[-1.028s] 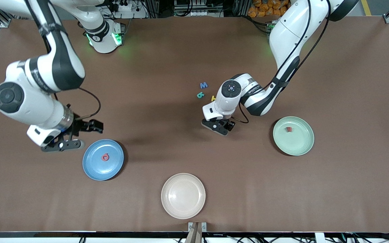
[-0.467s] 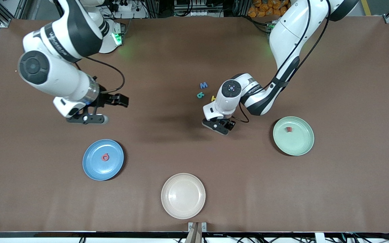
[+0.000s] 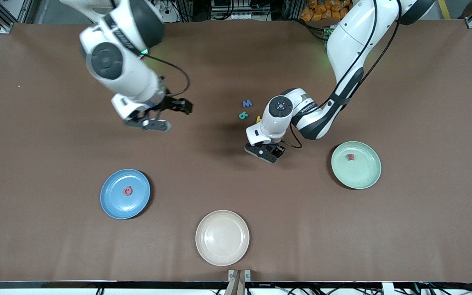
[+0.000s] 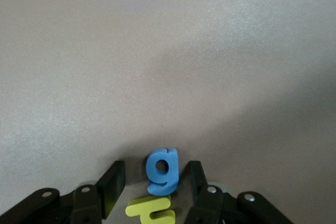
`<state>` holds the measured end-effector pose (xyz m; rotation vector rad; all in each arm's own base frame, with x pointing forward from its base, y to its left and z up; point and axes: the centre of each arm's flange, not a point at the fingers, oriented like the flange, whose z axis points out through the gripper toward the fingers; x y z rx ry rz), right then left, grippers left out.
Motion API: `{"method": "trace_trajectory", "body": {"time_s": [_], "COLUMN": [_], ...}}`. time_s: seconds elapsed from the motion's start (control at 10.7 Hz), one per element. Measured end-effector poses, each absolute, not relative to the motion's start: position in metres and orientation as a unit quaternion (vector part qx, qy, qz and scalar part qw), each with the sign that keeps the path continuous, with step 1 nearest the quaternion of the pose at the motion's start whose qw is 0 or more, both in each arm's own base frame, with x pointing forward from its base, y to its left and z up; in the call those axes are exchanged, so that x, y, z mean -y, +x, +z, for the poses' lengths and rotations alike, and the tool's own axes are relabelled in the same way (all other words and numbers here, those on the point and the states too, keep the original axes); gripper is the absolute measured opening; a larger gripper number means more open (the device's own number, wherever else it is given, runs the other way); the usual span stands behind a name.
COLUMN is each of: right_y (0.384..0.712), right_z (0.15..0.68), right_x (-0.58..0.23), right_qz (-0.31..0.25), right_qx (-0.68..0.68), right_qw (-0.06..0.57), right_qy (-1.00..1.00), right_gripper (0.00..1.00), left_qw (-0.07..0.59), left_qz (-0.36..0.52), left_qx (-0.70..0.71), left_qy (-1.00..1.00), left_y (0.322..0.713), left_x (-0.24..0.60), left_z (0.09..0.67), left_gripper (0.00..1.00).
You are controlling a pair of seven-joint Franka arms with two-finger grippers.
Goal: Sort uppercase to blue plate, lowercase to green plate
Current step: 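Grasp the blue g with the left gripper while the right gripper withdraws, then put the blue g on the green plate while the right gripper reaches the R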
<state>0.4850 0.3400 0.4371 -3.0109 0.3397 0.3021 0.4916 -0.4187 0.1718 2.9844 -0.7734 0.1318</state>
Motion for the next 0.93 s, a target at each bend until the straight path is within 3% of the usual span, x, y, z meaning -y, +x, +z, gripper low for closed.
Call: {"method": "trace_trajectory", "body": {"time_s": [0.28, 0.47, 0.75, 0.93], "right_y": [0.422, 0.395, 0.373, 0.369], "right_z": [0.372, 0.350, 0.317, 0.291], "right_x": [-0.392, -0.410, -0.437, -0.446], "right_qz": [0.092, 0.095, 0.082, 0.083], "right_qx": [-0.147, -0.161, -0.185, -0.199], "right_qw": [0.043, 0.031, 0.008, 0.006], "right_qy": [-0.984, -0.982, -0.979, -0.977], "right_gripper": [1.00, 1.00, 1.00, 1.00], "left_qw": [0.024, 0.023, 0.020, 0.020], "left_qz": [0.047, 0.049, 0.050, 0.050], "left_qx": [0.261, 0.263, 0.264, 0.264], "left_qy": [0.964, 0.963, 0.963, 0.963], "left_y": [0.489, 0.489, 0.490, 0.490], "left_x": [0.421, 0.421, 0.419, 0.419], "left_z": [0.174, 0.174, 0.176, 0.175], "left_gripper": [0.44, 0.41, 0.27, 0.27]}}
